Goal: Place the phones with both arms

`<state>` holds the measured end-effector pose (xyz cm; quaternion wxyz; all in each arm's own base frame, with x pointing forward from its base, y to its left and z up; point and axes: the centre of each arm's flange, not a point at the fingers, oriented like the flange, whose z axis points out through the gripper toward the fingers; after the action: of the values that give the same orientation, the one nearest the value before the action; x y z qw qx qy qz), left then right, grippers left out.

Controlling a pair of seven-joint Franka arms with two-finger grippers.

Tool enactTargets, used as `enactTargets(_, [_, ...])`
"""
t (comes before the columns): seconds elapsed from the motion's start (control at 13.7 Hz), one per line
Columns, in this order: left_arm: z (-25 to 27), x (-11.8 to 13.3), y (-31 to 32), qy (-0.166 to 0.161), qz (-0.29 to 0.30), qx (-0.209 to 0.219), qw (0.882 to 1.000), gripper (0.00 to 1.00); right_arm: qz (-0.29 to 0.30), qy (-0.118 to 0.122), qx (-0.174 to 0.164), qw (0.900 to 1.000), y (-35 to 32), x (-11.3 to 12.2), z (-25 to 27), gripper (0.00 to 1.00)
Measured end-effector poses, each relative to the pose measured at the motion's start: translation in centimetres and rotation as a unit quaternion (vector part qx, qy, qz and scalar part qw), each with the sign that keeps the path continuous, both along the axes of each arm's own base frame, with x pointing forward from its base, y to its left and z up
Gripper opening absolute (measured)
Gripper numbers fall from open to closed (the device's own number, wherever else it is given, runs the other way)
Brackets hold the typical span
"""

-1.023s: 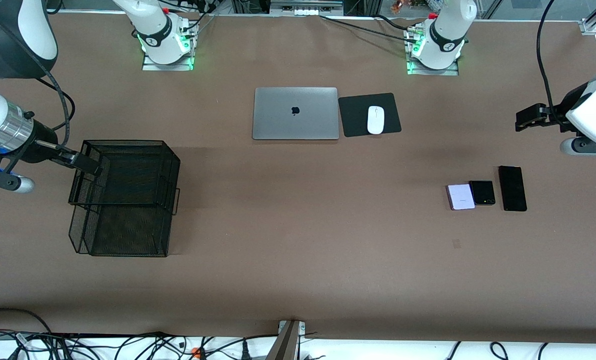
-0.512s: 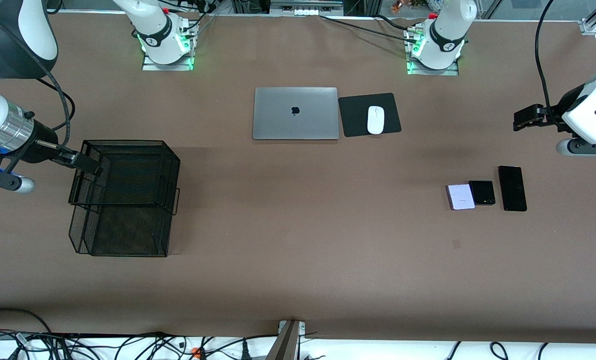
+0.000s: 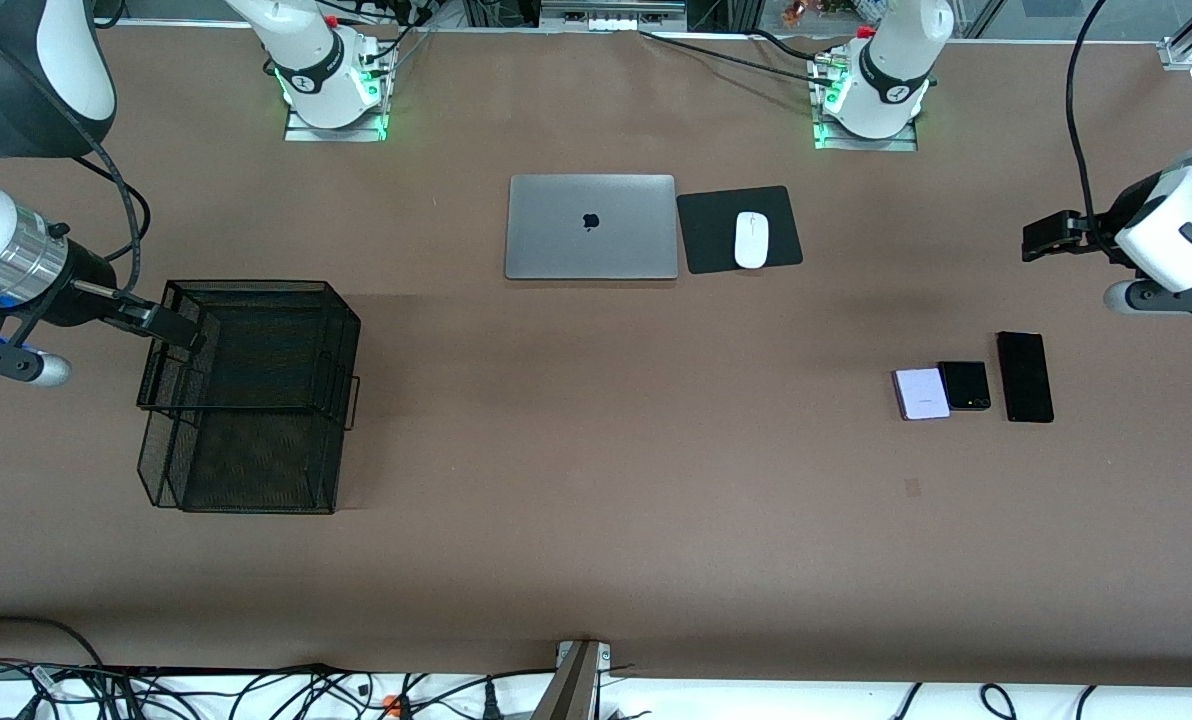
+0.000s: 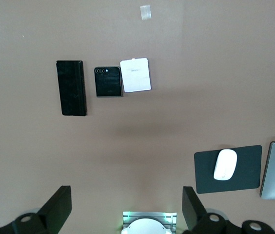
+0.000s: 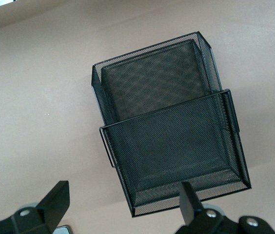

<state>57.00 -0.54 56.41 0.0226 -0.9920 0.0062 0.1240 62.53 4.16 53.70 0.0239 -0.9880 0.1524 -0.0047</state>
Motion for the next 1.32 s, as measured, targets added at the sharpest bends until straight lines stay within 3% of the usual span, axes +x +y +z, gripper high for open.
enactTargets(0.88, [-5.1,1.6,1.4,0.008,-0.001,0.009,1.0,1.0,0.0,0.0,0.0,1.0,0.0,0.0,0.0,1.0])
enactTargets(1.32, [-19.7,3.1,1.7,-0.017,-0.023,-0.004,1.0,1.0,0.0,0.001,0.0,1.0,0.0,0.0,-0.1,1.0])
